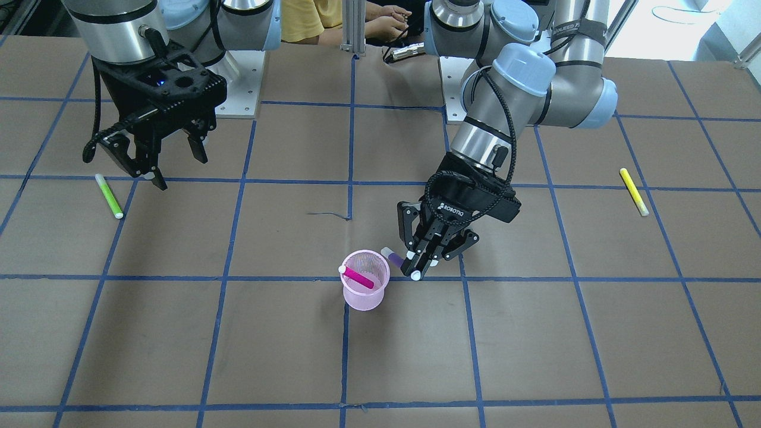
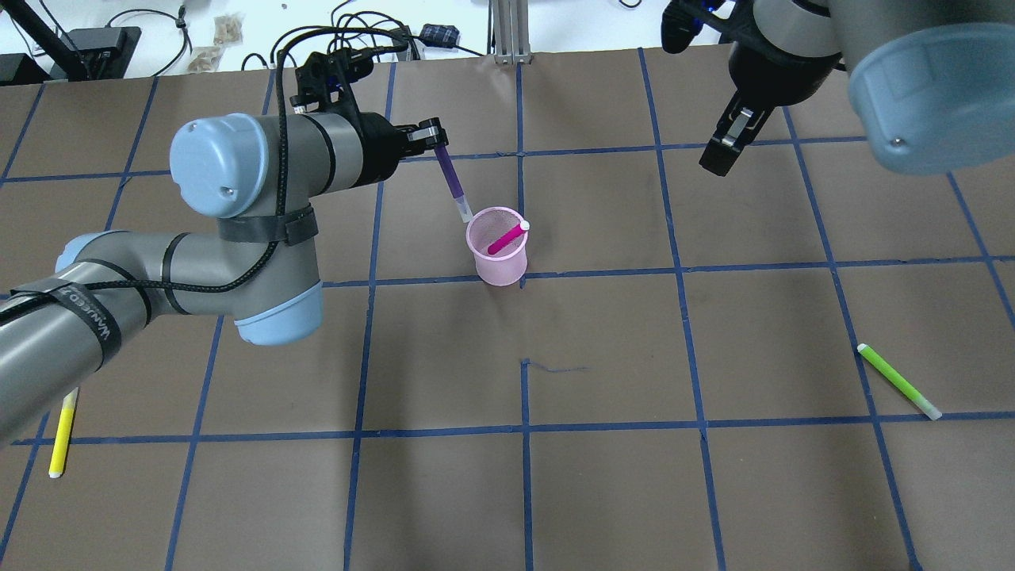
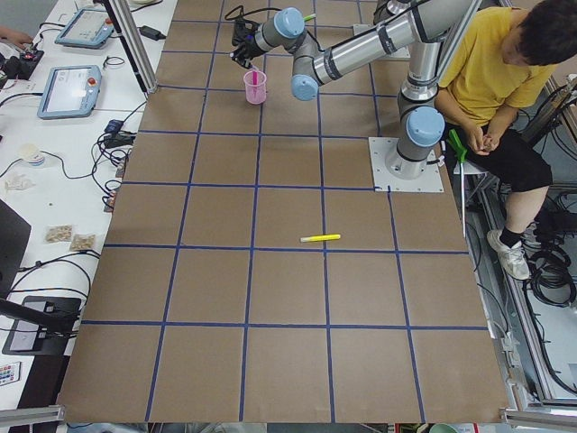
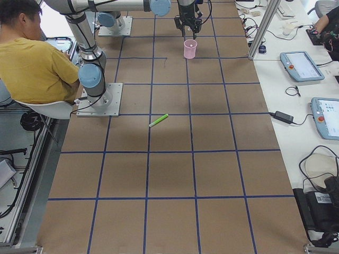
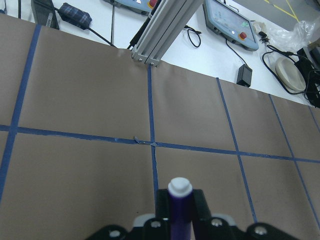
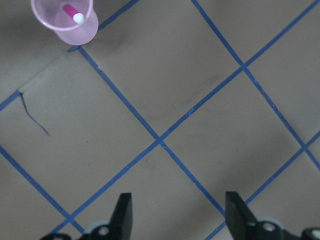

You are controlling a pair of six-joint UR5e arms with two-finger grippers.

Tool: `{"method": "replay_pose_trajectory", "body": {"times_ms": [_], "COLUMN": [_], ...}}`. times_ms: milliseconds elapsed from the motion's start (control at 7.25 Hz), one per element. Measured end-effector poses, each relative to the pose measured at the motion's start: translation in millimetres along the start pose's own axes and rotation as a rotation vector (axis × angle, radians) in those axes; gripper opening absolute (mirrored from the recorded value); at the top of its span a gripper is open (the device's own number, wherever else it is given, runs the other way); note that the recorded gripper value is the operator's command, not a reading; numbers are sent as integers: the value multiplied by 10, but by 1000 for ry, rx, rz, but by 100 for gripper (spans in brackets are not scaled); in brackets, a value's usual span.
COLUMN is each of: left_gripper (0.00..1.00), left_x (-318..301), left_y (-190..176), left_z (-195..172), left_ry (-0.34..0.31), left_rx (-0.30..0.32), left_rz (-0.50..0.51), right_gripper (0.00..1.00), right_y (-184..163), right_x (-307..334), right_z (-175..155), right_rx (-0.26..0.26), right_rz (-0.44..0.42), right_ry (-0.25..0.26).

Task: Insert purple and pink pens into pink cup

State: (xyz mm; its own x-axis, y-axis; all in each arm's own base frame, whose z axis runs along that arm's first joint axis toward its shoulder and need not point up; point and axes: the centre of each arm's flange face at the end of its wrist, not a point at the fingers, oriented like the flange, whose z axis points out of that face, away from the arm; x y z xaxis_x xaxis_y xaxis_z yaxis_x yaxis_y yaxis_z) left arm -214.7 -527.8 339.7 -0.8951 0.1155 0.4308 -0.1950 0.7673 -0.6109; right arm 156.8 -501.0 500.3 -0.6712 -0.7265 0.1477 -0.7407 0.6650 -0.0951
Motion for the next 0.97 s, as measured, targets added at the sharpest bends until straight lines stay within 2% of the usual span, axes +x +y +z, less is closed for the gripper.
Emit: {"method": "replay_pose_trajectory", "body": {"times_ms": [276,414,552,690,828,966], "left_gripper": [1,1,5,12,35,41], "left_x": [54,57,41,30,29,30], "left_y": [106,150,195,248,312,368], "left_z": [182,250,326,398,457,495], "left_ry": [-4,-1,0,0,0,-1], "left_rx": [41,48,43,32,18,5], "left_rz": [-3,-11,-17,-17,-14,-12], "right_gripper": [82,100,100,100,100,100], "right_y": [23,36,36,38,55,69], "right_x": [-3,-21,-49,-88,-124,-145], "right_z": [-2,0,-6,-18,-19,-12], "right_rx": [-25,-37,-39,-43,-60,-72], "right_rz": [283,450,595,693,745,764], "right_ry": [-13,-23,-43,-71,-90,-99]}}
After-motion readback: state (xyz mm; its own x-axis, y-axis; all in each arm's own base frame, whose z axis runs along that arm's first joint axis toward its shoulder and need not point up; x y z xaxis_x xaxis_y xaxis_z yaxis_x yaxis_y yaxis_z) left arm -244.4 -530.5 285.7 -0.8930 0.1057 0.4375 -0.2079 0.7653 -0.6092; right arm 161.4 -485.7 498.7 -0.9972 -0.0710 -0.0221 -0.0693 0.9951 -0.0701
